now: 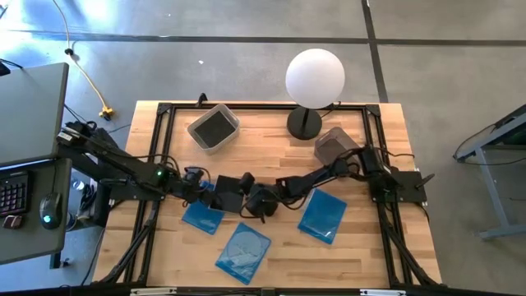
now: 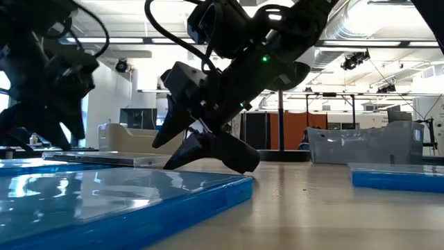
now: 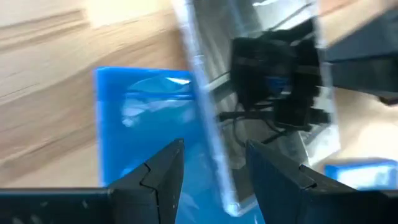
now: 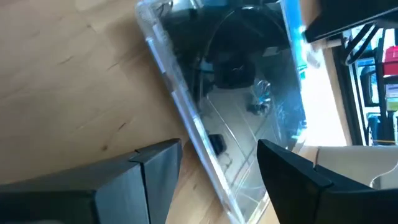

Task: Pick & place jewel cases by type
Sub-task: Put the black CD case into the white bin

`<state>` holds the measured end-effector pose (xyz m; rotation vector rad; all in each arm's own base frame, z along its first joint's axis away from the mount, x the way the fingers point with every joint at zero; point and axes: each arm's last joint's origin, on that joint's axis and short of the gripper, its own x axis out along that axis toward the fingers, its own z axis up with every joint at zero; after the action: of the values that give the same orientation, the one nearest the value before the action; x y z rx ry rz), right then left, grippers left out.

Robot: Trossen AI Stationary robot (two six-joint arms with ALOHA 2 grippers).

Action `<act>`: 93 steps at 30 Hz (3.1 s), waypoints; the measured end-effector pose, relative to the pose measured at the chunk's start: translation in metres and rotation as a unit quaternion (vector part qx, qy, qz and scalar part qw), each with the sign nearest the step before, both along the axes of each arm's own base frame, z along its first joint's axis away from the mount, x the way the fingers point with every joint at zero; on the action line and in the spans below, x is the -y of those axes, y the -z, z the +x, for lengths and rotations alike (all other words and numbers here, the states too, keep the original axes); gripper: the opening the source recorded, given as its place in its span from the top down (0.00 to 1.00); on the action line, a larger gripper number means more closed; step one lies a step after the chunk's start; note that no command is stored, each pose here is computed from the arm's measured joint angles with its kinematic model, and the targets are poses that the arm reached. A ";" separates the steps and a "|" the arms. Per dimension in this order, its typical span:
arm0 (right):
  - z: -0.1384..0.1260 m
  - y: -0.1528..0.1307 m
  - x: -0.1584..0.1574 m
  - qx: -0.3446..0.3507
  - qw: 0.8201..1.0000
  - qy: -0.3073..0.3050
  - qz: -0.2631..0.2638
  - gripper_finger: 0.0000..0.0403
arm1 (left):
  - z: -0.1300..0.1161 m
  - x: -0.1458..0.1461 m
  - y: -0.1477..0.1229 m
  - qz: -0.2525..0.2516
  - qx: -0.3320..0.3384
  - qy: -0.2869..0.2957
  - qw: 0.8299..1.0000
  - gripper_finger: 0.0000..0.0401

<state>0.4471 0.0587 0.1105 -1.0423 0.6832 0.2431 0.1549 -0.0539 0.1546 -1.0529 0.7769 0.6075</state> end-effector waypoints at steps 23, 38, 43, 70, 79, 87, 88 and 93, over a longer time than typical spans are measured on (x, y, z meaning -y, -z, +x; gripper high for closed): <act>0.005 -0.004 0.009 0.025 0.999 -0.028 -0.022 0.48 | 0.005 0.001 0.021 -0.084 0.108 -0.067 0.988 0.58; 0.007 -0.009 0.012 0.054 0.997 0.038 -0.047 0.54 | 0.007 0.002 0.018 -0.079 0.123 -0.056 0.988 0.58; 0.007 -0.008 0.012 0.057 0.997 0.058 -0.016 0.71 | 0.009 0.002 0.017 -0.083 0.133 -0.056 0.986 0.58; 0.016 -0.040 0.023 0.178 0.947 0.180 -0.199 0.97 | -0.020 -0.010 -0.076 -0.061 0.454 0.018 0.889 0.58; 0.030 -0.066 0.096 0.193 0.928 0.237 -0.212 0.96 | -0.043 -0.023 -0.095 0.031 0.519 -0.002 0.854 0.58; 0.041 -0.087 0.164 0.160 0.945 0.280 -0.057 0.95 | -0.050 -0.026 -0.099 0.042 0.534 -0.002 0.845 0.58; 0.043 -0.087 0.166 0.155 0.944 0.284 -0.058 0.94 | -0.050 -0.026 -0.099 0.042 0.534 -0.002 0.845 0.58; 0.057 -0.070 0.164 0.124 0.955 0.261 -0.071 0.92 | -0.049 -0.026 -0.097 0.046 0.525 -0.002 0.850 0.58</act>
<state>0.5045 -0.1057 0.1804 -0.9701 0.7280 -0.3948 0.1056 -0.0281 0.2512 -1.0997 -0.2227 0.0034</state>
